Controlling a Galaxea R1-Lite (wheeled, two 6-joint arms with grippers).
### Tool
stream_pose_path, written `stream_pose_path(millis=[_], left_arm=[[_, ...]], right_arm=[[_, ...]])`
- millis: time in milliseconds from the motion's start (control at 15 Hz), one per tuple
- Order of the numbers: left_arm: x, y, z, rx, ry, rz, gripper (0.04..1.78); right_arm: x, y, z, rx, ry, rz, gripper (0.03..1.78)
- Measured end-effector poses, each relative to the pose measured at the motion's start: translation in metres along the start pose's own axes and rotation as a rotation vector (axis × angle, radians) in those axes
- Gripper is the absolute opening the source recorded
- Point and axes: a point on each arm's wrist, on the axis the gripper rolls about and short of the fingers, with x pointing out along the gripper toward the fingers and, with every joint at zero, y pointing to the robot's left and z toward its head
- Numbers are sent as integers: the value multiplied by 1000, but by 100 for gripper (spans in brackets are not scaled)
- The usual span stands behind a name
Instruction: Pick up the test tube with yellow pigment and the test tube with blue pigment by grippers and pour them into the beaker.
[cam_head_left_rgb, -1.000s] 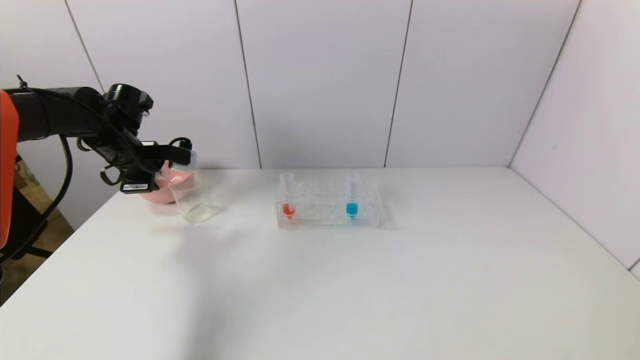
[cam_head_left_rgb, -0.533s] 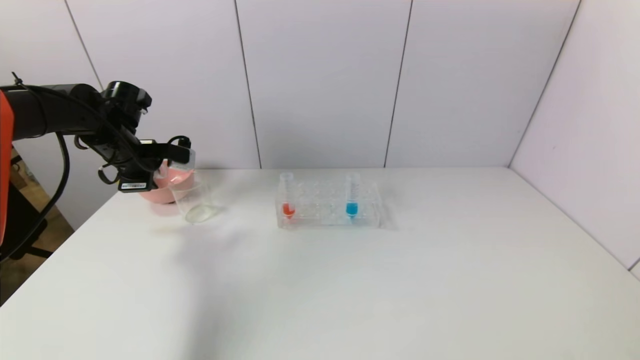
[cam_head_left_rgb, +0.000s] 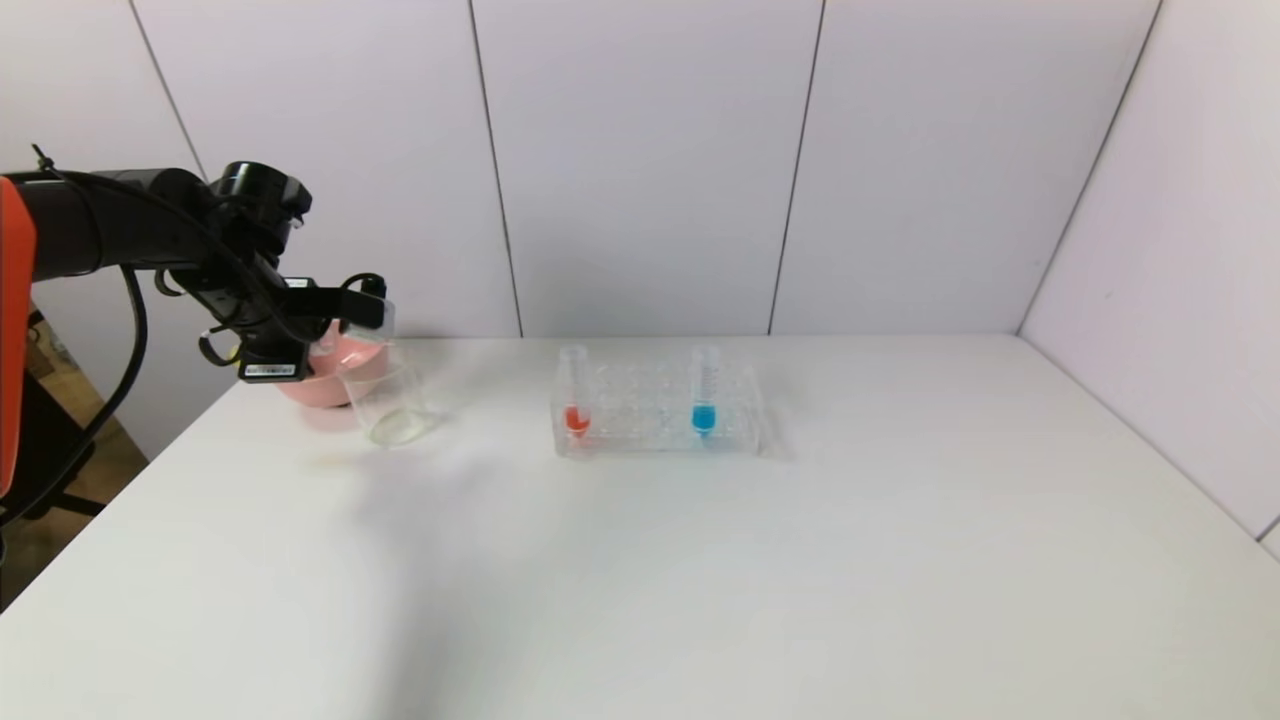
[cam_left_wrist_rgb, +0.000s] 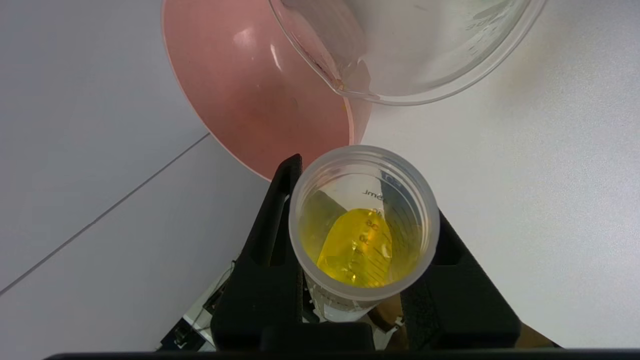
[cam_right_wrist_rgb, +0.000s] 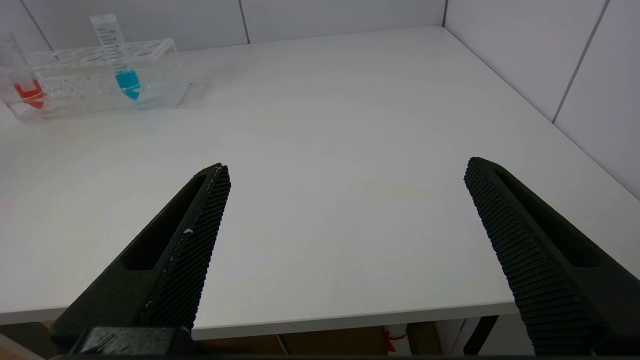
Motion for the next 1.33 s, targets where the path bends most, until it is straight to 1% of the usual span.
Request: stream_pose_path(millis=[200, 467, 667, 1000, 1333], left_arm=[[1, 0, 2, 12, 27, 4, 54], [2, -1, 8, 27, 33, 1, 54], [3, -2, 11, 42, 60, 3, 54], [3, -1, 16, 82, 87, 27, 54], [3, -1, 19, 87, 88, 28, 54]], right_arm=[[0, 0, 0, 0, 0, 0, 171], [0, 0, 0, 0, 0, 0, 171], [0, 0, 0, 0, 0, 0, 171], [0, 0, 0, 0, 0, 0, 171], [0, 0, 0, 0, 0, 0, 171]])
